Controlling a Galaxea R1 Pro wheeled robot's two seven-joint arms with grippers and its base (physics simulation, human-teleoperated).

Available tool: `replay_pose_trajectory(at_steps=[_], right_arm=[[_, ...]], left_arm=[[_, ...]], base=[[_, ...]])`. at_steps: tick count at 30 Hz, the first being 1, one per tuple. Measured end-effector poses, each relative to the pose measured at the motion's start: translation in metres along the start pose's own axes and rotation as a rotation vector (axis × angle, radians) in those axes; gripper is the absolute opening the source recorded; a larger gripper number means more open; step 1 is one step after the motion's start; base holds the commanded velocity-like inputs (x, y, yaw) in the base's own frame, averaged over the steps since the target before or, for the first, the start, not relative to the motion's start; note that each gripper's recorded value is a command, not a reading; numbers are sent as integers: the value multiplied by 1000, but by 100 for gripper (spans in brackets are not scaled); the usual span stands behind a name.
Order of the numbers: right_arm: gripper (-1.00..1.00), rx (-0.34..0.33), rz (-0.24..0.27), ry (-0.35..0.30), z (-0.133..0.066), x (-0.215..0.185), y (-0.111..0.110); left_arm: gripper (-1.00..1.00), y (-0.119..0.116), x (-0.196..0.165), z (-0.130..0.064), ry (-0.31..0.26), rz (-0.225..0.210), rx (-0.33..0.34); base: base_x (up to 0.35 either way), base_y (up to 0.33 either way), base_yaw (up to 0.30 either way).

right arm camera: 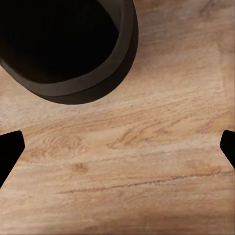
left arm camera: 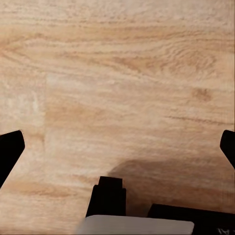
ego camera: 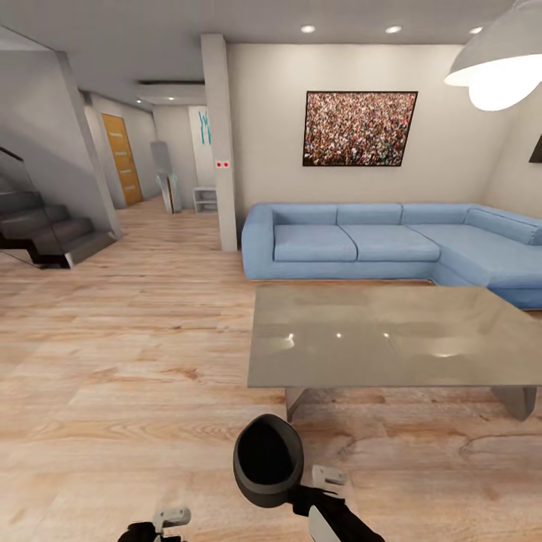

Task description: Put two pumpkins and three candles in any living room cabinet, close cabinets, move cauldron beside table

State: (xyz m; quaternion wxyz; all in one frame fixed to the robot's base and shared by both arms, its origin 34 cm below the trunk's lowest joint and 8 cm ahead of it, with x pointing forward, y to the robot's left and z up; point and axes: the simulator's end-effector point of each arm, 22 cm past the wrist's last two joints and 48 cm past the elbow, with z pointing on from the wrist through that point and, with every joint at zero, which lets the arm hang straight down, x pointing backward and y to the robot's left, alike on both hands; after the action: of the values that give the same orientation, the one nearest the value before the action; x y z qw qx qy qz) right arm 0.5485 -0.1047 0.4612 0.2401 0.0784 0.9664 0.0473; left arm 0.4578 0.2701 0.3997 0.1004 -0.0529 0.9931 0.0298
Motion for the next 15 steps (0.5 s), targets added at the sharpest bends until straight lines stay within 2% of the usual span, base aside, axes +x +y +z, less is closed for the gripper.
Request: replay_pose_trajectory(at_steps=[8,11,15], right_arm=[[100,28,-9,47,-9,14,-10],[100,43,-14,75,-12,25,-16],[100,57,-18,101,-17,33,-22]], left_arm=[[100,11,19,-6,10,-1,-45],[100,13,17,-11,-2,-2,-50],[100,14,30,-14,15,-2,-54]], base=[[0,0,0],[0,0,0],[0,0,0]])
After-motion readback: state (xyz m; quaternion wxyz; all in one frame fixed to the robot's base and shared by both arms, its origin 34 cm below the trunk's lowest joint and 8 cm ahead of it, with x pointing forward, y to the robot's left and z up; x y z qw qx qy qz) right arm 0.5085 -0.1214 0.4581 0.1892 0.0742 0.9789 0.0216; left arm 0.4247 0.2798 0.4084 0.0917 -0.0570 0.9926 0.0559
